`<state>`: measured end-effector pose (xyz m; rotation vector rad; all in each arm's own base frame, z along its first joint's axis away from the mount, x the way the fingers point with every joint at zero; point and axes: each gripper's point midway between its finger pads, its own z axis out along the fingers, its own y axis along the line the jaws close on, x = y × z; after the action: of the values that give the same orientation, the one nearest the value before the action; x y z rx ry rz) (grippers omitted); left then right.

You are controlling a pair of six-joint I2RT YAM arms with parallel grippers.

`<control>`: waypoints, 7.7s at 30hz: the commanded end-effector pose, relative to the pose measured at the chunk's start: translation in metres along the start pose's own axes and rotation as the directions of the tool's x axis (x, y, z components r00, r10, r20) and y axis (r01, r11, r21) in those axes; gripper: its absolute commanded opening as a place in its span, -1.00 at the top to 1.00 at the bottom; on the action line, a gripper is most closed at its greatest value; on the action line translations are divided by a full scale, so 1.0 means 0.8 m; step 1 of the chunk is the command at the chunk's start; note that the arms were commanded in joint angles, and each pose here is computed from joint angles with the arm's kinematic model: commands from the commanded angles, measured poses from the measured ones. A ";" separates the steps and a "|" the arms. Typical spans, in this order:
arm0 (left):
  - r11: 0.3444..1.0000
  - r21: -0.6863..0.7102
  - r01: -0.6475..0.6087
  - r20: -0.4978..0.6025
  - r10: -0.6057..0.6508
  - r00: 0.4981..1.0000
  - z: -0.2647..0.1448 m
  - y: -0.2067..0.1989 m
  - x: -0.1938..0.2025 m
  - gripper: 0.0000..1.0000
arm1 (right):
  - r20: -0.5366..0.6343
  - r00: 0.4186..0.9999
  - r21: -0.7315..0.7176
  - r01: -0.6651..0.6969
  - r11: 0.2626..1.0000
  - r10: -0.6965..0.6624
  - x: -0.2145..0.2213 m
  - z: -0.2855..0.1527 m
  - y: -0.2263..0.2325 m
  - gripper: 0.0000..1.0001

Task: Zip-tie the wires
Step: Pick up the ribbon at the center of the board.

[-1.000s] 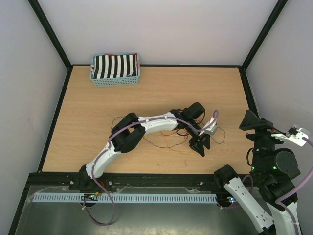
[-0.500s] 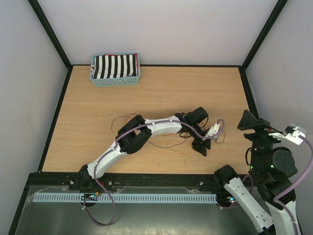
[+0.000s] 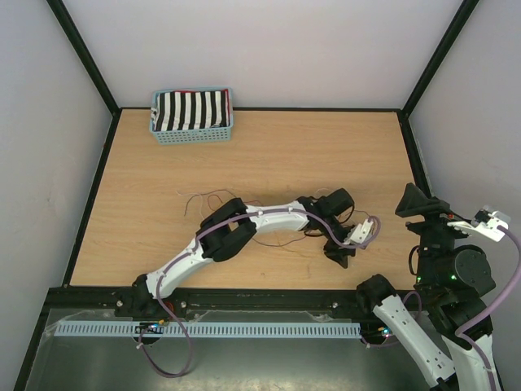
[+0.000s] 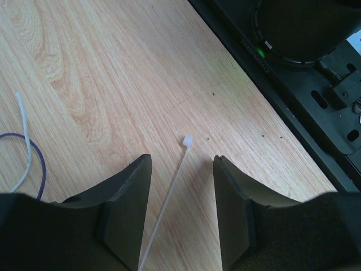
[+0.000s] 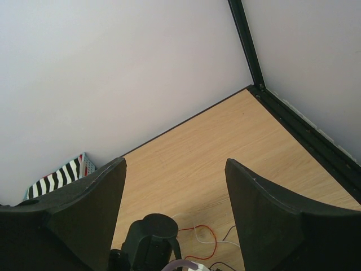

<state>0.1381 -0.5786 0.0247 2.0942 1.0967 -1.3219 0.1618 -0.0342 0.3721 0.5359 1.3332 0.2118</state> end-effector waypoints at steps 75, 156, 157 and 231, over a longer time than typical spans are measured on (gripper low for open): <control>0.955 -0.135 0.266 0.728 -0.086 0.680 -0.215 0.040 -0.259 1.00 | 0.029 1.000 0.021 -0.009 1.000 0.009 -0.003 0.007 0.000 -0.61; 0.588 -0.452 0.671 0.891 0.323 0.318 -0.542 -0.100 -0.280 -0.12 | -0.449 0.891 -0.846 -0.402 0.350 -0.064 0.191 -0.027 0.329 1.00; 0.580 -0.458 0.674 0.888 0.330 0.320 -0.549 -0.102 -0.276 -0.26 | -0.453 0.888 -0.846 -0.397 0.355 -0.085 0.195 -0.028 0.328 1.00; 0.759 -0.367 0.538 0.840 0.021 0.543 -0.531 -0.135 -0.219 -0.02 | -0.390 0.870 -0.916 -0.333 0.222 -0.304 0.215 -0.056 0.331 1.00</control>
<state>0.2457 -0.2905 0.3655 0.6553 1.2535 -1.5726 0.2003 0.2844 0.3434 -0.7198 1.3850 1.2677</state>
